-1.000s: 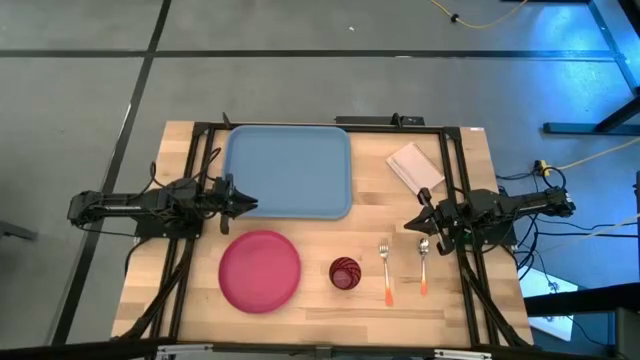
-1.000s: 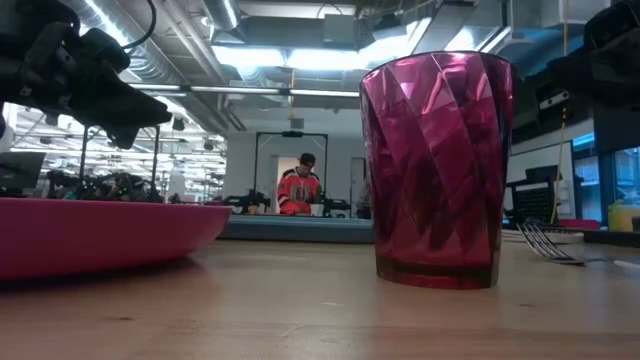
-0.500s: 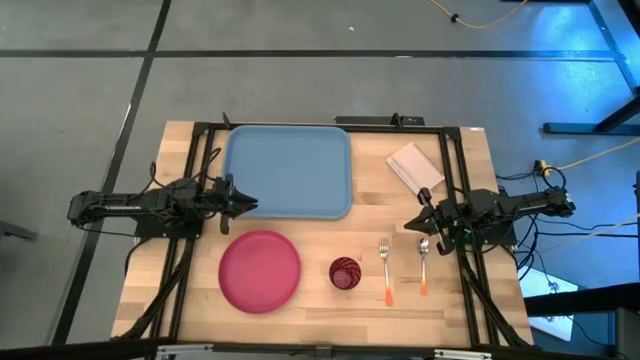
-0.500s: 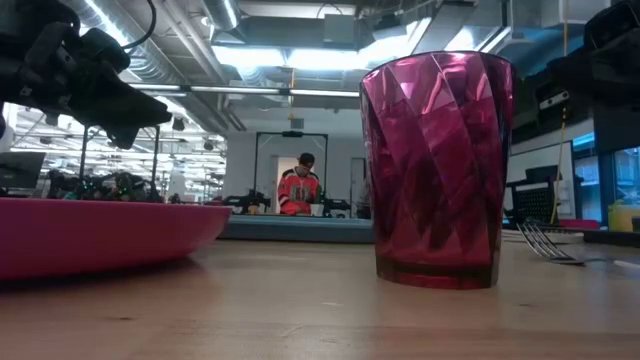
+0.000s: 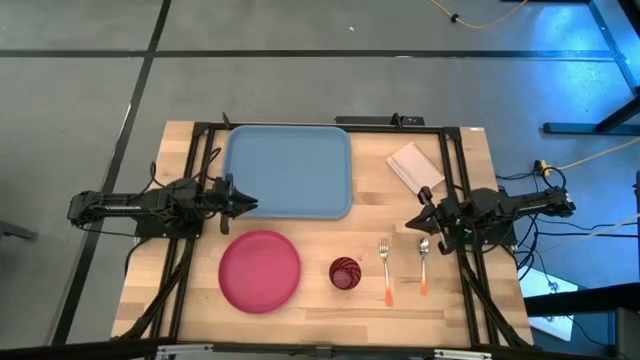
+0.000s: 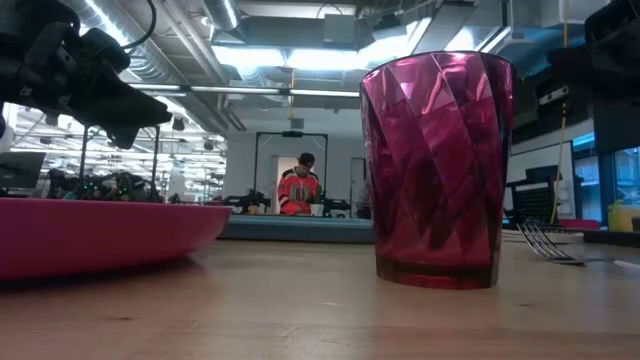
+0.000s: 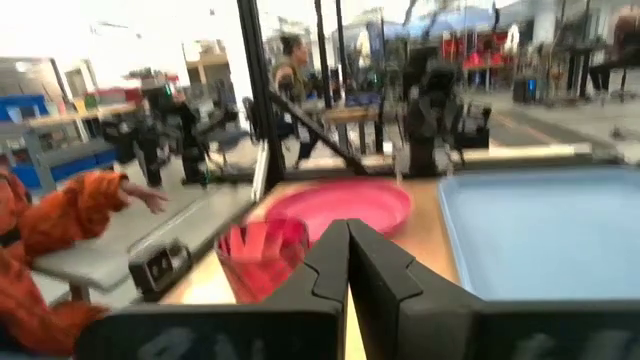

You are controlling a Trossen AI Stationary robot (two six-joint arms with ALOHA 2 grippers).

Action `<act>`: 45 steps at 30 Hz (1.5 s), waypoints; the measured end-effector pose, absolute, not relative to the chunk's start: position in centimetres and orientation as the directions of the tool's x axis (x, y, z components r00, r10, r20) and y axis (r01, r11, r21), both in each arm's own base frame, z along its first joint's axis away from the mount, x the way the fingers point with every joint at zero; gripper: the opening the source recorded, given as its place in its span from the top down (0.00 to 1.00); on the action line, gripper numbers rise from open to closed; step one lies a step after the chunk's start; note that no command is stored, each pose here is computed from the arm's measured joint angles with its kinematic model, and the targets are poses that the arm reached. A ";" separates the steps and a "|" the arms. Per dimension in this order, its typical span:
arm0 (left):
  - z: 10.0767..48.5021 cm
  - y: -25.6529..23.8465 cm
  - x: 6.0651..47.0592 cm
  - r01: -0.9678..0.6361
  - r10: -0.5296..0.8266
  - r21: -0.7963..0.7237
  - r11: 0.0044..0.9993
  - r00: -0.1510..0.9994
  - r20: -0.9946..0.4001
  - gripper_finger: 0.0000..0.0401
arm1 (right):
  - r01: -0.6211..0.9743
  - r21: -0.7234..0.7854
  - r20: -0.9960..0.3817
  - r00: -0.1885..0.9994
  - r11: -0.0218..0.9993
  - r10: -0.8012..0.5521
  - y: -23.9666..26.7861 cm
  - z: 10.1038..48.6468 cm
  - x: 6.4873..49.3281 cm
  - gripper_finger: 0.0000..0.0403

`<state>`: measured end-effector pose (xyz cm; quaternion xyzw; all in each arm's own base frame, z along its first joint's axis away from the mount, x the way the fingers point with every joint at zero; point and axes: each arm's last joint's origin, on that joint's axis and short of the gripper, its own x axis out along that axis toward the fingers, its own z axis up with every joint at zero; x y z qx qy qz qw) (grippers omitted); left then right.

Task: Pick and place plate/cup/fork/spoon on tray
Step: Put the red glass on the blue tray

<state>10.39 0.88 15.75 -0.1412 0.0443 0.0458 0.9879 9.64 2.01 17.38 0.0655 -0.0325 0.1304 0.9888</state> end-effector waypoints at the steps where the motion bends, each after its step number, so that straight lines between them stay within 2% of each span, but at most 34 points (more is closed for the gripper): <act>1: 15.7 0.9 10.4 -0.103 0.078 -0.275 0.956 0.992 -0.101 0.83 | -0.270 0.120 0.095 0.961 0.955 0.259 2.0 17.5 9.6 0.97; 7: 15.7 0.9 10.4 -0.103 0.078 -0.275 0.956 0.992 -0.101 0.83 | -0.291 0.119 0.121 0.953 0.949 0.277 2.1 17.8 9.6 0.97; 19: 15.8 0.9 10.4 -0.121 0.099 -0.286 0.950 0.991 -0.090 0.83 | -0.301 0.218 0.135 0.951 0.928 0.277 2.1 17.9 9.6 0.97; 24: 17.8 1.4 10.3 -0.195 0.251 -0.368 0.909 0.962 0.109 0.83 | -0.276 0.260 0.244 0.946 0.925 0.214 1.9 19.0 9.4 0.97; 29: 19.6 1.9 9.7 -0.356 0.440 -0.301 0.884 0.851 0.286 0.83 | -0.201 0.249 0.406 0.910 0.947 0.086 1.4 20.5 8.9 0.97; 32: 20.3 2.1 9.3 -0.384 0.508 -0.367 0.847 0.787 0.350 0.83 | -0.219 0.238 0.497 0.865 0.946 0.075 1.3 21.4 8.5 0.97; 34: 20.7 2.0 9.3 -0.323 0.469 -0.386 0.864 0.794 0.386 0.83 | -0.281 0.203 0.542 0.830 0.938 0.131 1.5 21.8 8.2 0.97; 36: 21.0 1.7 9.3 -0.228 0.374 -0.354 0.907 0.823 0.428 0.83 | -0.327 0.172 0.565 0.805 0.929 0.178 1.6 22.1 8.0 0.97; 39: 21.4 1.2 9.5 -0.073 0.206 -0.280 0.957 0.852 0.481 0.83 | -0.320 0.180 0.566 0.807 0.930 0.168 1.5 23.3 7.9 0.97; 42: 21.3 1.0 10.0 -0.006 0.120 -0.240 0.971 0.878 0.463 0.83 | -0.295 0.179 0.513 0.842 0.939 0.167 1.5 25.3 8.1 0.97; 45: 20.7 1.0 10.8 -0.017 0.116 -0.243 0.970 0.911 0.397 0.83 | -0.258 0.150 0.408 0.895 0.954 0.178 1.7 27.8 9.0 0.97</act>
